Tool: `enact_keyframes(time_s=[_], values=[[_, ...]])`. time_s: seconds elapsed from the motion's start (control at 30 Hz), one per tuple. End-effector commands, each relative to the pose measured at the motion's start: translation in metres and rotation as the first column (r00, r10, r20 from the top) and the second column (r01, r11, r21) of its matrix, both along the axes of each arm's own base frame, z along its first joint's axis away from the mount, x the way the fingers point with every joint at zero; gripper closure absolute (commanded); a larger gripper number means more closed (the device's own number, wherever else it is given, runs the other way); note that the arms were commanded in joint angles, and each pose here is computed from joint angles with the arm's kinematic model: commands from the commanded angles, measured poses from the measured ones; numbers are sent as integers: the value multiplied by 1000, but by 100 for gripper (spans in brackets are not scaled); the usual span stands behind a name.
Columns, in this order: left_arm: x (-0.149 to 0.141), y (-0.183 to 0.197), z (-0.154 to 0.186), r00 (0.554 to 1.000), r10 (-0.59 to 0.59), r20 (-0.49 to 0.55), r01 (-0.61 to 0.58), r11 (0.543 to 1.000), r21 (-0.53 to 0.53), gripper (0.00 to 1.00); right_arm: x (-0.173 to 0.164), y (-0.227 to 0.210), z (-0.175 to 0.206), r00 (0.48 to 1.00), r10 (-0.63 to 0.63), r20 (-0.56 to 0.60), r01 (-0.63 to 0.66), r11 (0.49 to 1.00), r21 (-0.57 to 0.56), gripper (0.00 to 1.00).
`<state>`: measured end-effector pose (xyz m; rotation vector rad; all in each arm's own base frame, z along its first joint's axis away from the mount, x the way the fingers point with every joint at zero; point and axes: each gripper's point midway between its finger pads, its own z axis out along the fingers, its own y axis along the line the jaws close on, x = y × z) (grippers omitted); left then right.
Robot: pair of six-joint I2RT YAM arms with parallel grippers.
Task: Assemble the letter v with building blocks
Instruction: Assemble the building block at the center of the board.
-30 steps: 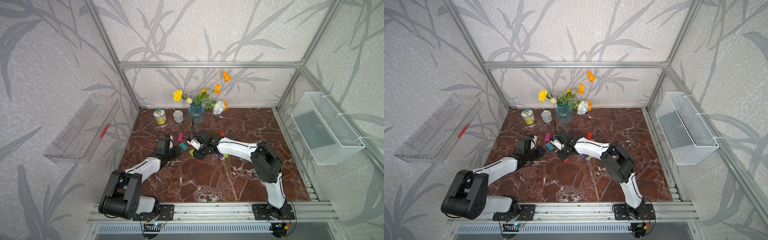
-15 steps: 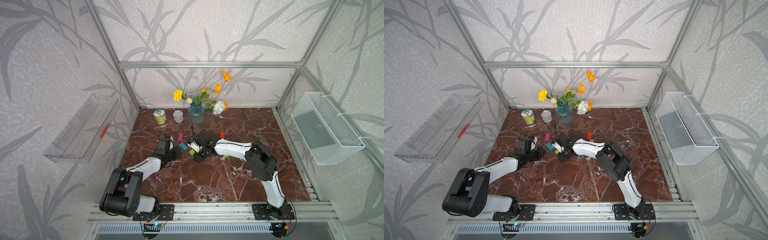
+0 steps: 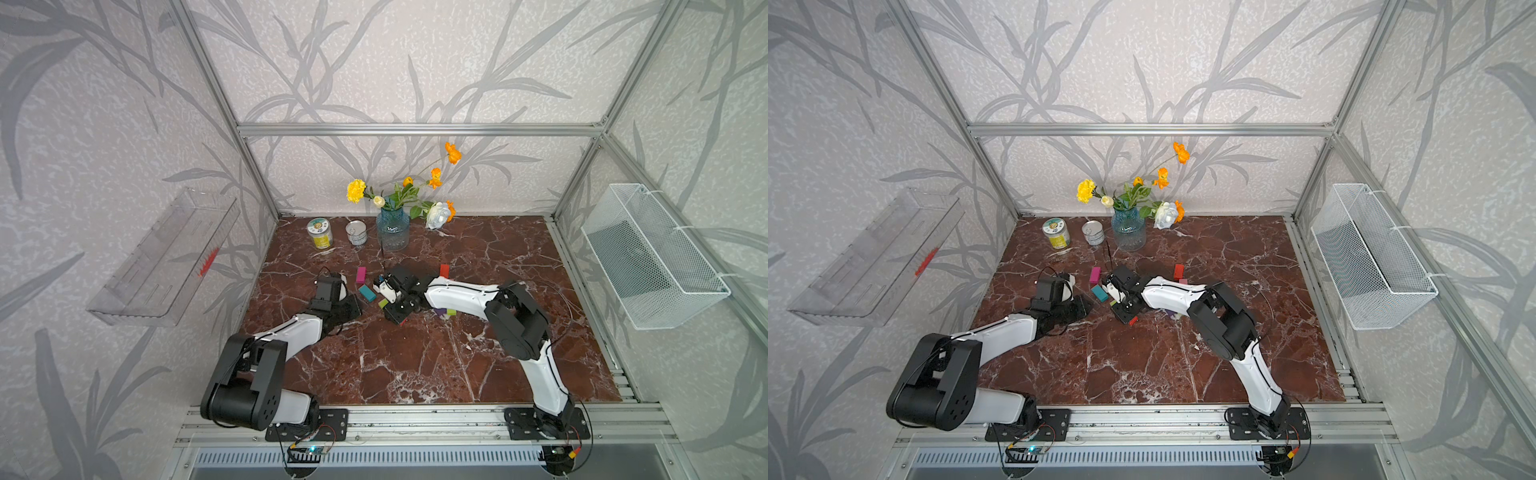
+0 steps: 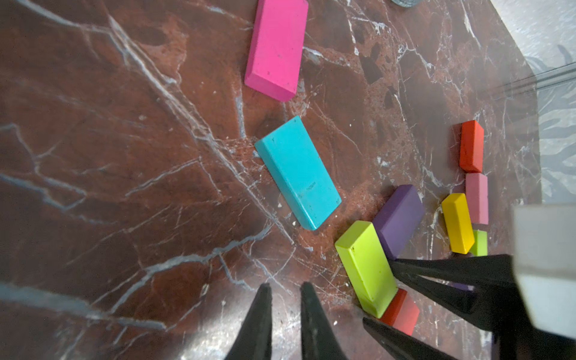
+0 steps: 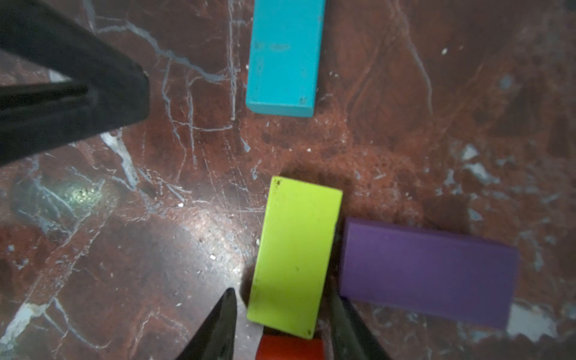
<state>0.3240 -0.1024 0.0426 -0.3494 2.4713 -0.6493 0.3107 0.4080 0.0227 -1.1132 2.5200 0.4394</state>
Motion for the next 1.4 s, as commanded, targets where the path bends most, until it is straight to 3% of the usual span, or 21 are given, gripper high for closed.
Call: enact_keyframes(time_s=[0.0,0.2,0.4,1.37], values=[[-2,-1,-6,1000,-7,-9,7,1000,-10,76,-1,-4,-11,1000,-1,-3,1,998,-58,56],[-2,-3,-9,1000,-8,-13,7,1000,-25,76,-4,-4,-17,1000,22,-12,-23,998,-65,72],[-2,-3,-12,1000,-4,-21,4,1000,-28,78,-4,2,-18,999,31,-20,-32,999,-43,79],[1,4,-21,999,34,-40,-35,999,-25,80,6,19,-16,999,20,-31,-20,1000,-15,83]])
